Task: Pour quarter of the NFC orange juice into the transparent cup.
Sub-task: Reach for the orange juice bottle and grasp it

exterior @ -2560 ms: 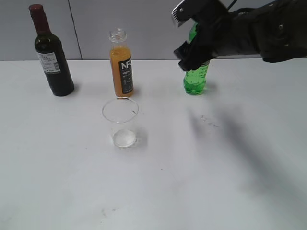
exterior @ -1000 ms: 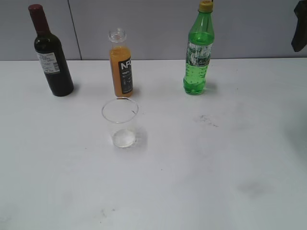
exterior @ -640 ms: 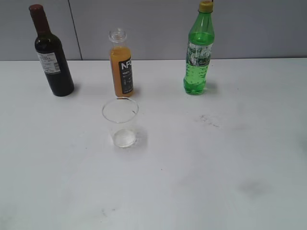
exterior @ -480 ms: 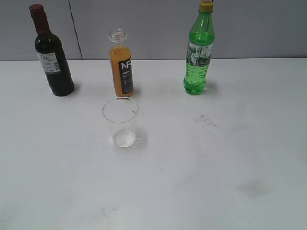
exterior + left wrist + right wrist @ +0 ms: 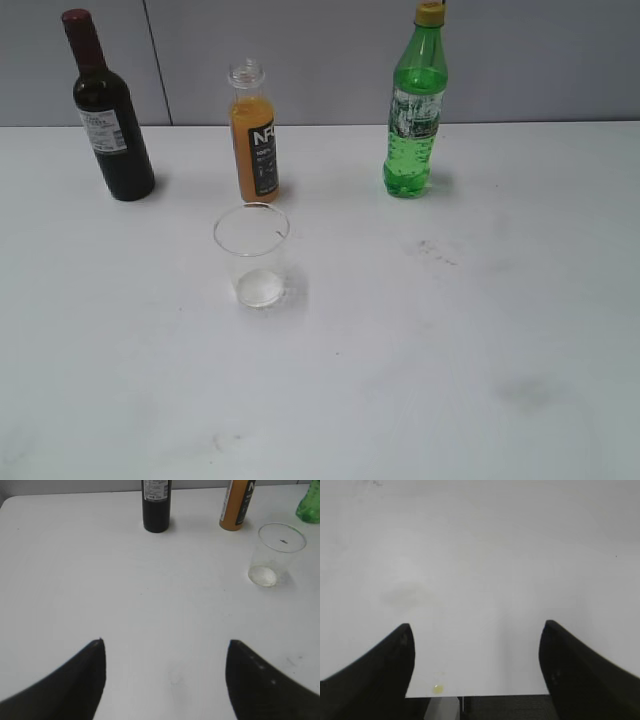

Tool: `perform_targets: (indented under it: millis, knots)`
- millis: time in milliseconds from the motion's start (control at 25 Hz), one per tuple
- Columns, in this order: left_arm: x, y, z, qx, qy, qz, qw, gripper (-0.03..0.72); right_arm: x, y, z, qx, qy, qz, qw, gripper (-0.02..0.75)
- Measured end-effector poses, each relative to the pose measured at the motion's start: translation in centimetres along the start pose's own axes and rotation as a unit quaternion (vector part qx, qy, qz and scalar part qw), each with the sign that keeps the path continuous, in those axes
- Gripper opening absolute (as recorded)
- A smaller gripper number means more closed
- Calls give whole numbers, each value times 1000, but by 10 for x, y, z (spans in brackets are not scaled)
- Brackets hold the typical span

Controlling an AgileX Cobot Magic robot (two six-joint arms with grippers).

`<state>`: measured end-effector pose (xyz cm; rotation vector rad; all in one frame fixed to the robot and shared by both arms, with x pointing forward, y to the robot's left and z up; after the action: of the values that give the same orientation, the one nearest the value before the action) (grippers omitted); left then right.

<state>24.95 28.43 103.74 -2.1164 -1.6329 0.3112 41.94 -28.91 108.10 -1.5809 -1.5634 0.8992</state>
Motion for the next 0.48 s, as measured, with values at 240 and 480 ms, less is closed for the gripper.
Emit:
perform_targets:
  millis: [240, 480]
  knots:
    - [0, 0, 0, 0, 0, 0, 1000, 569, -2, -15, 49, -45, 10, -19, 999, 591]
    - [0, 0, 0, 0, 0, 0, 1000, 569, -5, -31, 89, -116, 14, -29, 993, 591]
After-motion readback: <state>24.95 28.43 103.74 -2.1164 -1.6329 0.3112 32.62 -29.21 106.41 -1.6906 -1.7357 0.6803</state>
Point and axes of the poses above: a point on each arm's last joint axis where the gripper is mounted, y pointing out along that axis toward the gripper, x along the wrist's bending axis when the last joint is at zero, z = x × y, the point moved 2 cm from there along y, pointing out along that axis toward the gripper, and after that the axes turned 7 degrees about y, right-handed, at the moved point
